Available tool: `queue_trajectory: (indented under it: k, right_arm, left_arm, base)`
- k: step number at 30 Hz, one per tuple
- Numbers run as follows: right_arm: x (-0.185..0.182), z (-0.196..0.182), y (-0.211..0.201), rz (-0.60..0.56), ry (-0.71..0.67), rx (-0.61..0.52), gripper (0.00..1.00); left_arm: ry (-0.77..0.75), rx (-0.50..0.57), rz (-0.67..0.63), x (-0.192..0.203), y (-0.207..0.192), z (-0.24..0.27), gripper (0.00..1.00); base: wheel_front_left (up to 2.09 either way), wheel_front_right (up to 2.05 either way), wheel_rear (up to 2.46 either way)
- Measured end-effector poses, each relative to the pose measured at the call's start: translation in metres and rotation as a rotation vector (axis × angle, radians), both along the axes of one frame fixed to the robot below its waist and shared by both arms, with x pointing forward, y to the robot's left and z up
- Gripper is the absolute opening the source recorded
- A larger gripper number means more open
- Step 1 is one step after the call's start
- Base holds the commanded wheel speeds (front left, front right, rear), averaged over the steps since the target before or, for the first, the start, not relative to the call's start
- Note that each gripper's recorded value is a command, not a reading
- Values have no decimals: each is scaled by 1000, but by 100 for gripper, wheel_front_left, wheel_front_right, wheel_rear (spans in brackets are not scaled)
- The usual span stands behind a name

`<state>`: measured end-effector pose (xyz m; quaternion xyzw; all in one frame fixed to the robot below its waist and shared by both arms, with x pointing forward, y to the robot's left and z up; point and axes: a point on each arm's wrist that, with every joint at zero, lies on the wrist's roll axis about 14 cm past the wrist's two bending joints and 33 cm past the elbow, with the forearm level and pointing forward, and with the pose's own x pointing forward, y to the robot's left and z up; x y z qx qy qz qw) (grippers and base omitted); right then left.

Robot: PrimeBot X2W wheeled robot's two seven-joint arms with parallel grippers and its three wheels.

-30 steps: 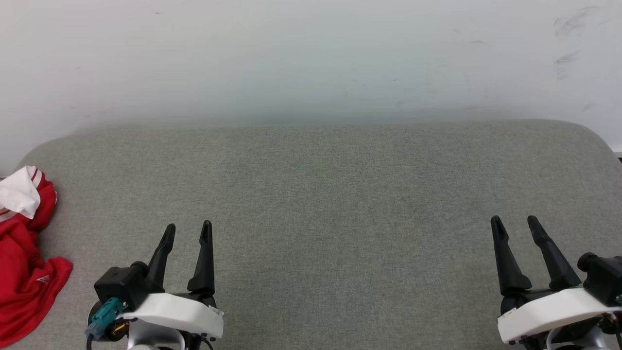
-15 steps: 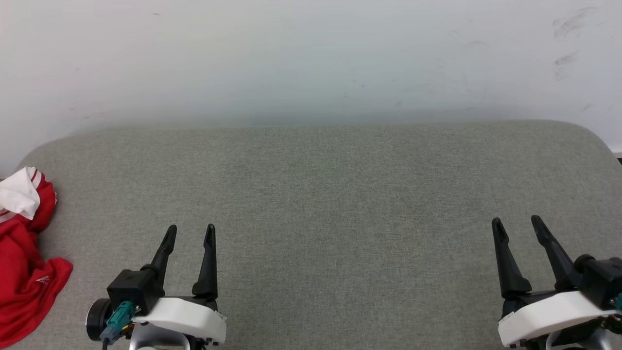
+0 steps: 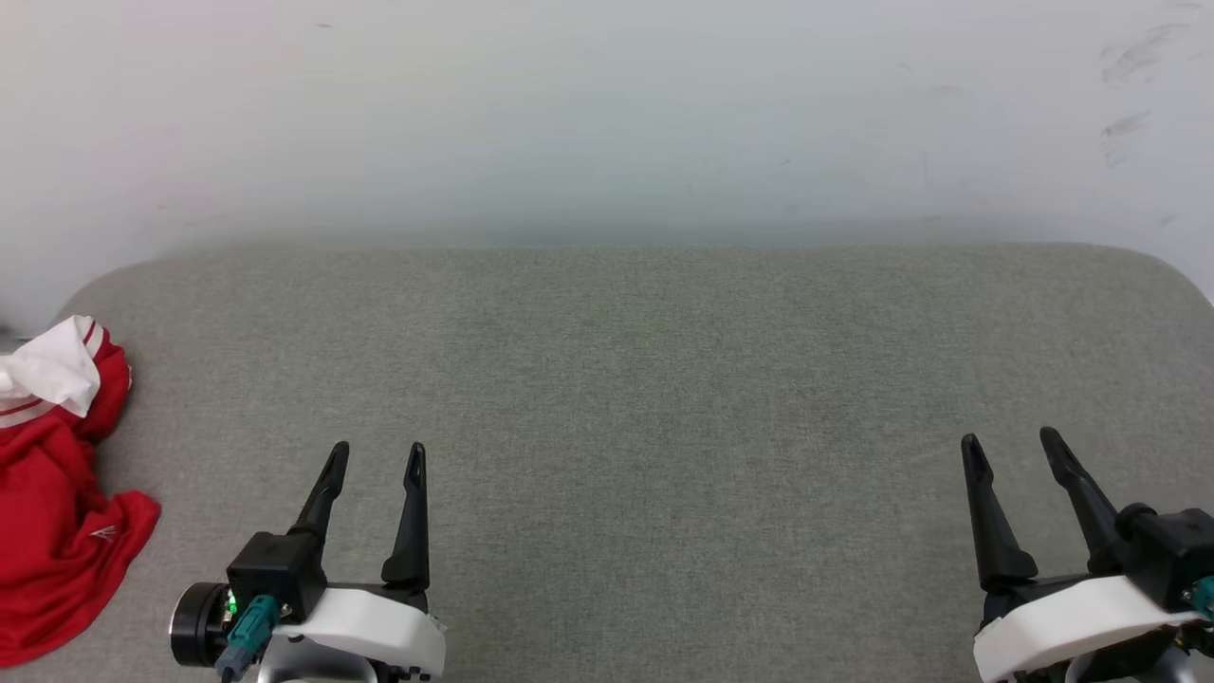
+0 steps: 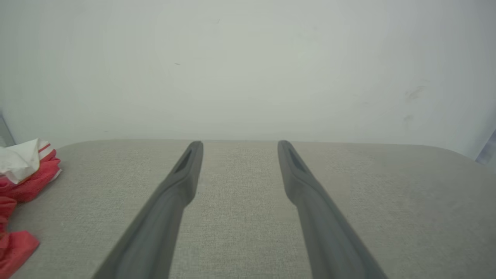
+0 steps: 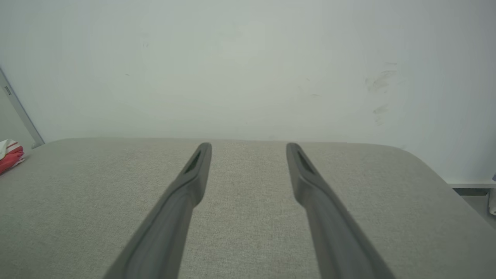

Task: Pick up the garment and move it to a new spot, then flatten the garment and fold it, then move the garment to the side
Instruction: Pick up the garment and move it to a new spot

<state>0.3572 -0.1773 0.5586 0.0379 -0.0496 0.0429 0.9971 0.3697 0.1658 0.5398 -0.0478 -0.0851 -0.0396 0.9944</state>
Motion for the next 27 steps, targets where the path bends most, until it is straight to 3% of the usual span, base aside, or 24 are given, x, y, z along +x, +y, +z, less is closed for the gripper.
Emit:
queue_trajectory:
  k: [10,27]
  right_arm:
    - [15,5,34,97,-18,-67,100]
    - [39,0,147,419,-13,-56,100]
  left_arm:
    - [-12,51,94,-16,30,0,100]
    - [-4,51,410,-82,122,0,100]
  base:
    - [0,0,0]
    - [0,0,0]
